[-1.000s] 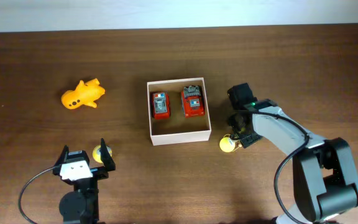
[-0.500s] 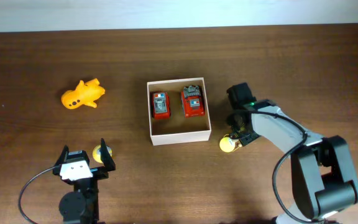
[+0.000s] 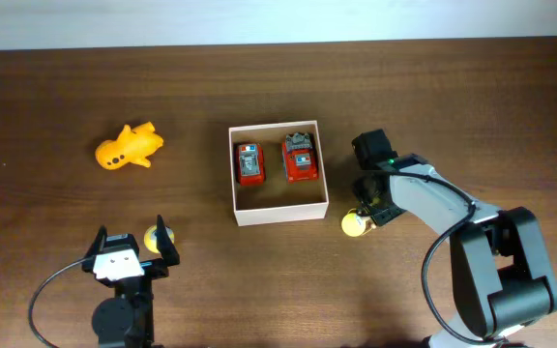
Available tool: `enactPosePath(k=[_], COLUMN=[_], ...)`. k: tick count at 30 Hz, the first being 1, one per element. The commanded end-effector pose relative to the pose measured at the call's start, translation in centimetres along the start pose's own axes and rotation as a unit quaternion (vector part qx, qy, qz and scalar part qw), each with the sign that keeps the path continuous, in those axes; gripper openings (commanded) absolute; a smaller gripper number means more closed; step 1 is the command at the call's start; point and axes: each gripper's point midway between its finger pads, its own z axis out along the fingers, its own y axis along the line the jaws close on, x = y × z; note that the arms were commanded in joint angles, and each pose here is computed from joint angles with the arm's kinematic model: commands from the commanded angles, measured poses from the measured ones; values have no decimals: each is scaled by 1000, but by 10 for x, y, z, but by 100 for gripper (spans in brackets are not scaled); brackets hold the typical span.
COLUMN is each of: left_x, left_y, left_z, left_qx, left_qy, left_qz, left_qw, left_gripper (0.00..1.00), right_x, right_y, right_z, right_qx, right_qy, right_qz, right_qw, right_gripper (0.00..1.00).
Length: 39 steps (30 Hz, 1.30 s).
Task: Pack container
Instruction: 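Lower the right gripper and close it on the yellow key, then lift the yellow key and carry it left over the box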
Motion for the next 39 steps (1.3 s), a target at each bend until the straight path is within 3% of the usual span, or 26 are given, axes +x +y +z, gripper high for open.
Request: enactPosePath(k=[1, 5, 11, 33, 39], left_x=[1, 1, 1, 1, 1], left_y=[0, 0, 0, 0, 0], left_z=[0, 0, 0, 0, 0], left_qx=[0, 1, 1, 1, 1], left_qy=[0, 0, 0, 0, 0], left_qz=[8, 8, 8, 7, 8], left_qw=[1000, 1000, 1000, 1000, 1000], left_gripper=[99, 99, 99, 99, 99], right_x=[5, 6, 6, 3, 3], right_y=[-4, -4, -4, -3, 7], right_z=[7, 7, 7, 7, 2], right_qx=[10, 9, 9, 8, -5], right_qy=[7, 9, 10, 4, 7], right_qz=[-2, -2, -2, -1, -56], right_qw=[1000, 1000, 1000, 1000, 998], right_gripper=[41, 28, 20, 12, 12])
